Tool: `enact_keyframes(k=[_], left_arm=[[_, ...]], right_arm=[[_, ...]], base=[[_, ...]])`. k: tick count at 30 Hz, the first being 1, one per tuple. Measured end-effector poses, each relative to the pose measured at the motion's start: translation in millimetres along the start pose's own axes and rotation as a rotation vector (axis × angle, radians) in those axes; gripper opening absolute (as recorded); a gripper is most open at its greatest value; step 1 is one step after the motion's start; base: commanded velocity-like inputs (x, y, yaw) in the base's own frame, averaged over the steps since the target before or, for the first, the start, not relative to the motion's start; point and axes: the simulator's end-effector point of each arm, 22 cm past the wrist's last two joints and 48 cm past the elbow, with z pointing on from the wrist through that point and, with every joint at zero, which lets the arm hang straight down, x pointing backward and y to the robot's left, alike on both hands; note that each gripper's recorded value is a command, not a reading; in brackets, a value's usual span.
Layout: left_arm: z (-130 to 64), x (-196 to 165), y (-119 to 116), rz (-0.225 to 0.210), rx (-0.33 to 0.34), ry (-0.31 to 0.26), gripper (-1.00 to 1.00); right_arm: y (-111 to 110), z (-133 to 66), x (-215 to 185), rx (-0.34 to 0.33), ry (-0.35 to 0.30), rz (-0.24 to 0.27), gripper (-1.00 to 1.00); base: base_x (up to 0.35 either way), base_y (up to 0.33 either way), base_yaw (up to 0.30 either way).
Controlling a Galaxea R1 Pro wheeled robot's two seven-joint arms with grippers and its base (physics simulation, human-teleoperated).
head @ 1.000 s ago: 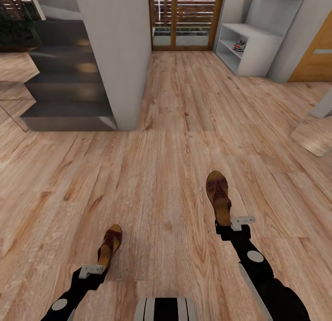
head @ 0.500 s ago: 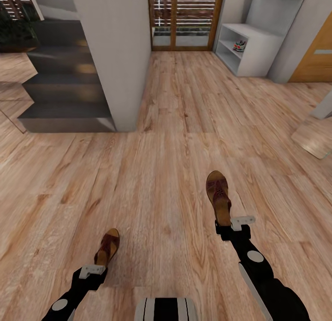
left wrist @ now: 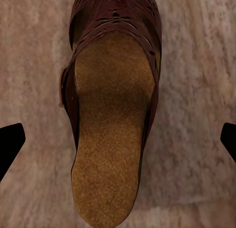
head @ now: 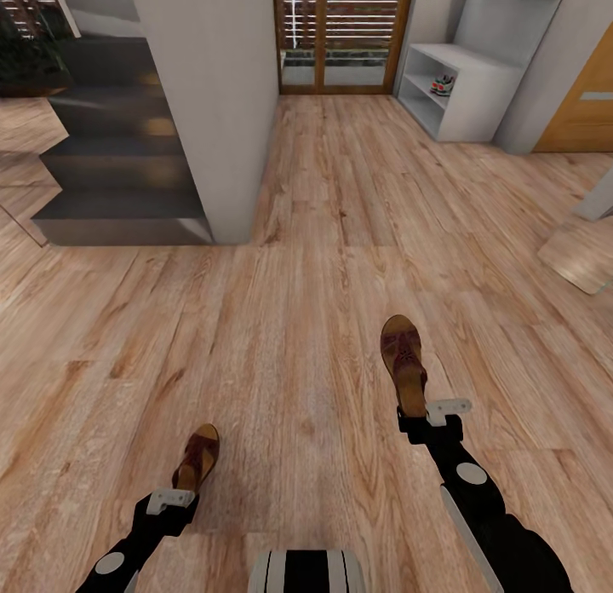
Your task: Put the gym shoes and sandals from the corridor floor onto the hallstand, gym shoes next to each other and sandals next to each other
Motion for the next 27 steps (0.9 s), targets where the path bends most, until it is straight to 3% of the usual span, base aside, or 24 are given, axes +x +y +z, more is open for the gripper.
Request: enact_keyframes(k=[12,19,27], left_arm=[[5.2,23,-1,0.003,0.002,0.038,1.00],[9.1,29,-2,0.018,0.007,0.004,1.00],[13.0,51,-3,0.017,0.009,0.042,1.00]], right_arm=[[5,10.4,26,-0.007,0.048,-0.004,-1.00],[9,17.5,48,-0.013,0.087,-0.007,-1.00],[13,24.9,72,-0.020,0.131,-0.011,-1.00]], base=[[0.000,0.000,0.000],[0.000,0.000,0.000],[0.000,0.000,0.000]])
